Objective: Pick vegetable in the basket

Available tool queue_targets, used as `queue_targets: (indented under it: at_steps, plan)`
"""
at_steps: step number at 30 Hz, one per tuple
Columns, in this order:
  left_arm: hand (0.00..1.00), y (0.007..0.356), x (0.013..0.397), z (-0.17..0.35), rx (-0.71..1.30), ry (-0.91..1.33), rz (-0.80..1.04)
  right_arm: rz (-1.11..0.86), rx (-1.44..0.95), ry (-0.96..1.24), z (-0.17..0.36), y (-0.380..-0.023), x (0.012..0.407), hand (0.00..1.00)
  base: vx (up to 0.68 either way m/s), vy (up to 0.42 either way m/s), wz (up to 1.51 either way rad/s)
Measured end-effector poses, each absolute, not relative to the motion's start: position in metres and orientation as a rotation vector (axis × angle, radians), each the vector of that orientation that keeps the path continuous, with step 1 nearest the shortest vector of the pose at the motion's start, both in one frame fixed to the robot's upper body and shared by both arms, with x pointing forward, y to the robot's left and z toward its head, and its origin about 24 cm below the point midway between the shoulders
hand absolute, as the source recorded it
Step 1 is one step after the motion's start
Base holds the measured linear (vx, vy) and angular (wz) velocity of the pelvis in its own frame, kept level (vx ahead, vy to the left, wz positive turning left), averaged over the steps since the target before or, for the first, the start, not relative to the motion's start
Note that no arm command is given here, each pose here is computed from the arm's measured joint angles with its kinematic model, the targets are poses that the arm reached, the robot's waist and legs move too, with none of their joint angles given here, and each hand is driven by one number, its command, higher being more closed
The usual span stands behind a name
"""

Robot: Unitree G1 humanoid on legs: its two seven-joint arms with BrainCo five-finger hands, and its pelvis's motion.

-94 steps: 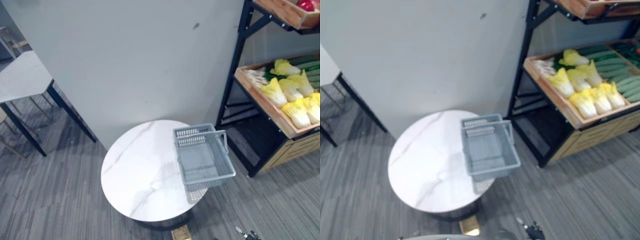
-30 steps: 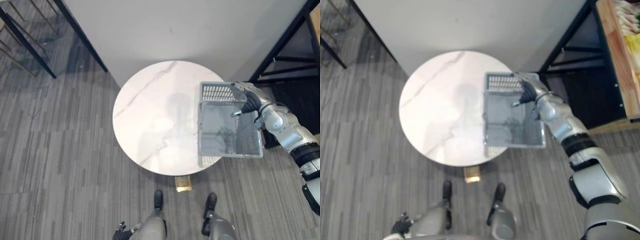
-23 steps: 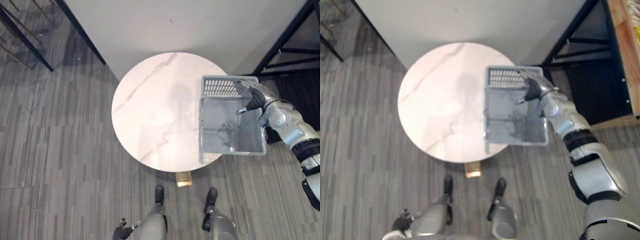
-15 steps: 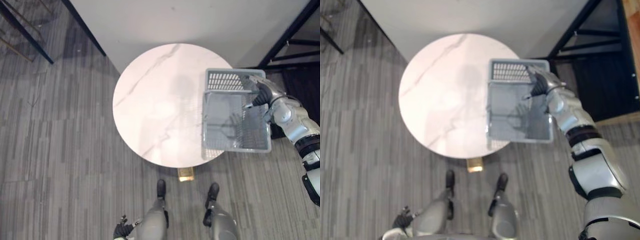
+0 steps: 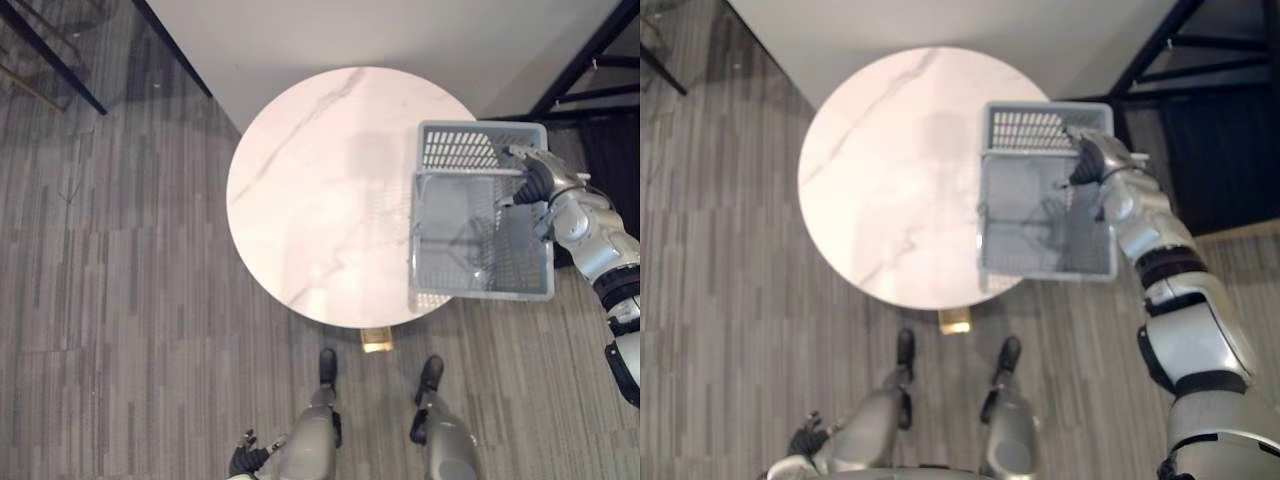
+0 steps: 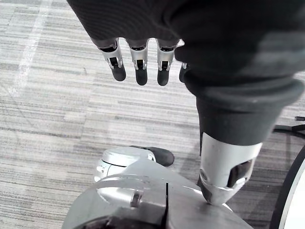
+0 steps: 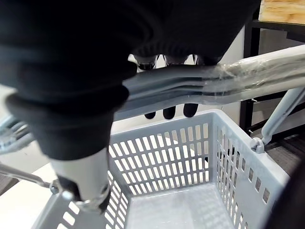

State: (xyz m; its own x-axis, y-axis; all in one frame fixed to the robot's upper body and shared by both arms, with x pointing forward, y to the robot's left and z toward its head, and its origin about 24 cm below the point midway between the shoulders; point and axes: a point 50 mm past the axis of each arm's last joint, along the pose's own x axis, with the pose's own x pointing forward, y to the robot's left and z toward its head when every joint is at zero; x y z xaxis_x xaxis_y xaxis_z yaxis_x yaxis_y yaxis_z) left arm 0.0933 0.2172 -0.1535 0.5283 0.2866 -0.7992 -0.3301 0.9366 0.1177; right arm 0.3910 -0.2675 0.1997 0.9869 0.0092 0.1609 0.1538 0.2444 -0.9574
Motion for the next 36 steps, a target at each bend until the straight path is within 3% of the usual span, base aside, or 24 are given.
queue_targets:
  at_steps: [8, 19, 31, 36]
  plan:
    - [0.0, 0.216, 0.093, -0.154, -0.048, 0.946, 0.363, -0.133, -1.347, -0.126, 0.203, -0.279, 0.389, 1.0, 0.01, 0.0, 0.06]
    - [0.0, 0.216, 0.094, -0.153, -0.046, 0.944, 0.36, -0.021, -1.494, -0.051, 0.191, -0.282, 0.385, 1.0, 0.0, 0.001, 0.05]
    - [0.0, 0.226, 0.096, -0.151, -0.009, 0.954, 0.362, 0.296, -1.49, -0.223, 0.137, -0.226, 0.35, 1.0, -0.01, 0.004, -0.11]
    - [0.0, 0.232, 0.086, -0.153, 0.047, 0.99, 0.325, 0.422, -1.473, -0.204, 0.108, -0.226, 0.322, 1.0, -0.02, 0.005, -0.13]
